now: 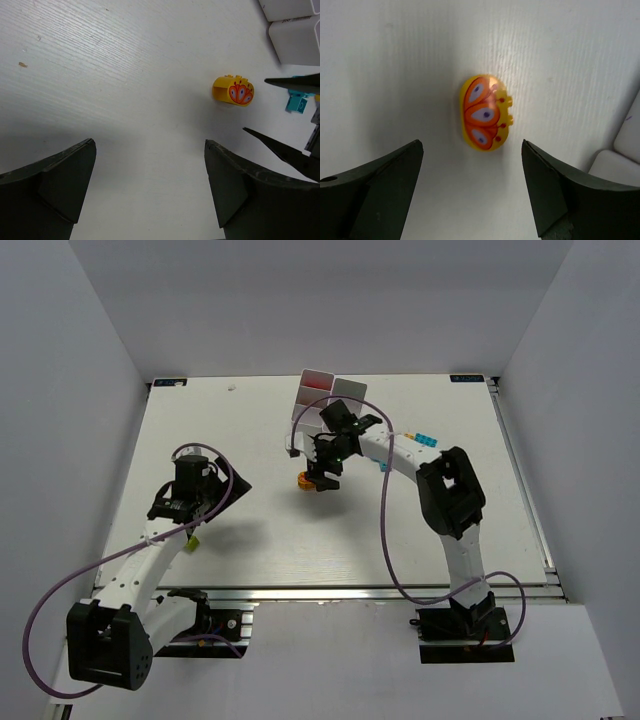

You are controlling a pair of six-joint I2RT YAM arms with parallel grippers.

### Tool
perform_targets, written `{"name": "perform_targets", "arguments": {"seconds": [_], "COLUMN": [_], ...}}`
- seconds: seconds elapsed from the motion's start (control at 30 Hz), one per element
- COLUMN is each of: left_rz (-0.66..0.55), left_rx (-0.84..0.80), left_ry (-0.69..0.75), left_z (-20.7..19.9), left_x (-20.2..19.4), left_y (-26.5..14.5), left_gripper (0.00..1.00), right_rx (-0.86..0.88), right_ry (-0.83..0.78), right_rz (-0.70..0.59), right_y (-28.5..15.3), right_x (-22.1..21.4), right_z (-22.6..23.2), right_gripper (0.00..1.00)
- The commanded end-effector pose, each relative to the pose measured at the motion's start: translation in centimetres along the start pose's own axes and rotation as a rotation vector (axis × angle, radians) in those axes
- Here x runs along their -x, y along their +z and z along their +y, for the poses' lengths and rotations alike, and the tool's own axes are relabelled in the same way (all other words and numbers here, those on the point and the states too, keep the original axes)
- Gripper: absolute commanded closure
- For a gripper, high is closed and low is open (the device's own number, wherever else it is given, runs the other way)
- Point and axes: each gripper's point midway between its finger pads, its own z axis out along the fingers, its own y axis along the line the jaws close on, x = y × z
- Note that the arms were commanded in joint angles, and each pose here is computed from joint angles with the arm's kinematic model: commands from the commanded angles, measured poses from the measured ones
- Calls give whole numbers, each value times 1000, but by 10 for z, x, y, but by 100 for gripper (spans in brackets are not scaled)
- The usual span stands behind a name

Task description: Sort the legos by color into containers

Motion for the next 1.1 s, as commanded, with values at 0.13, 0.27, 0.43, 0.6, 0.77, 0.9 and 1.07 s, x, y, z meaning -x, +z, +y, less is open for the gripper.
{"name": "perform_targets", "arguments": {"seconds": [0.13, 0.27, 0.43, 0.6, 0.77, 0.9, 1.07], "left_rz": [-18, -16, -17, -36, -38, -44, -44], "left_rx": [-16, -16, -15, 15, 12, 12, 19], "left_ry": [9, 1, 0, 7, 4, 4, 1], "left_z": [-2, -1, -1, 4, 4, 4, 7], "left_x": [4, 2, 2, 6, 5, 6, 5], "left_y": [-7, -9, -10, -11, -12, -15, -18], "left_gripper": [2, 2, 2, 2, 2, 2, 2], "right_rx": [-50, -16, 8, 44, 57, 60, 66], "right_ry": [-26, -38, -71, -121, -157, -159, -164], "right_rz": [-35, -20, 30, 95, 141, 140, 126], "right_y": [25, 32, 40, 44, 50, 55, 58], "right_x": [27, 28, 24, 14, 6, 6, 7], "right_z": [-29, -24, -21, -16, -13, -14, -13], "right_gripper": [16, 17, 19, 21, 23, 29, 45]}}
